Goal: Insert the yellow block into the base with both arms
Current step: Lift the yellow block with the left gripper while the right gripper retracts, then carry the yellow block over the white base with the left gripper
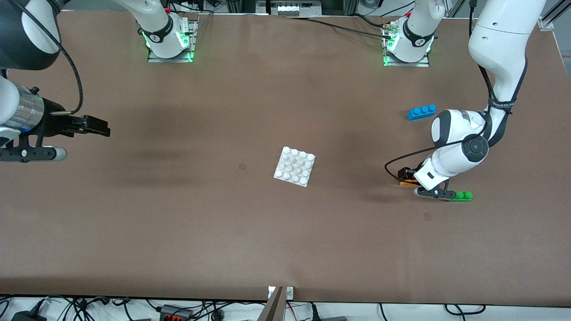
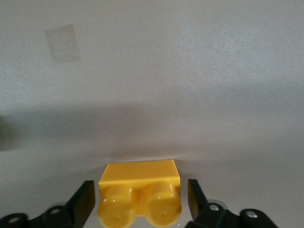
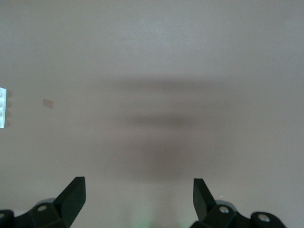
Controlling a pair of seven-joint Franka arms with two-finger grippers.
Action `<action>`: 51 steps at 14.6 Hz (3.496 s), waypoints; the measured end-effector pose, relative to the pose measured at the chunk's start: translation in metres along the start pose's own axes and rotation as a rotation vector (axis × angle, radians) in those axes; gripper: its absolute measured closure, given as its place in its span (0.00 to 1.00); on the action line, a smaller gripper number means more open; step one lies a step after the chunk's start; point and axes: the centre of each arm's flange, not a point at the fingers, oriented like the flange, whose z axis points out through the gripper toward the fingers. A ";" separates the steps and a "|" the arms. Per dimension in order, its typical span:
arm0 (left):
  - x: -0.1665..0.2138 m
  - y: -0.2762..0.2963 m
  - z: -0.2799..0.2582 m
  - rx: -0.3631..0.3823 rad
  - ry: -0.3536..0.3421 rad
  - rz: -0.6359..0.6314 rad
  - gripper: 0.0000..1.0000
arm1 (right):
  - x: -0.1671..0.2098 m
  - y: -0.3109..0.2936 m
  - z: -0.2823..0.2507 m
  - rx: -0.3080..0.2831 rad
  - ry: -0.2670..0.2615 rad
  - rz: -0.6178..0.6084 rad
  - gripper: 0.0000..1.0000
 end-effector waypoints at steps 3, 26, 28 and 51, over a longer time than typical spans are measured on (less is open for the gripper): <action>0.000 0.000 0.000 0.000 0.001 0.001 0.28 | 0.004 0.011 0.010 -0.005 -0.021 0.019 0.00; -0.003 0.263 -0.119 -0.086 -0.149 0.078 0.32 | -0.091 0.075 -0.043 0.009 0.090 0.074 0.00; -0.009 0.305 -0.108 -0.094 -0.159 0.091 0.32 | -0.092 0.075 -0.043 0.009 0.091 0.075 0.00; -0.032 0.403 -0.022 -0.082 -0.008 0.170 0.32 | -0.091 0.085 -0.045 0.008 0.111 0.093 0.00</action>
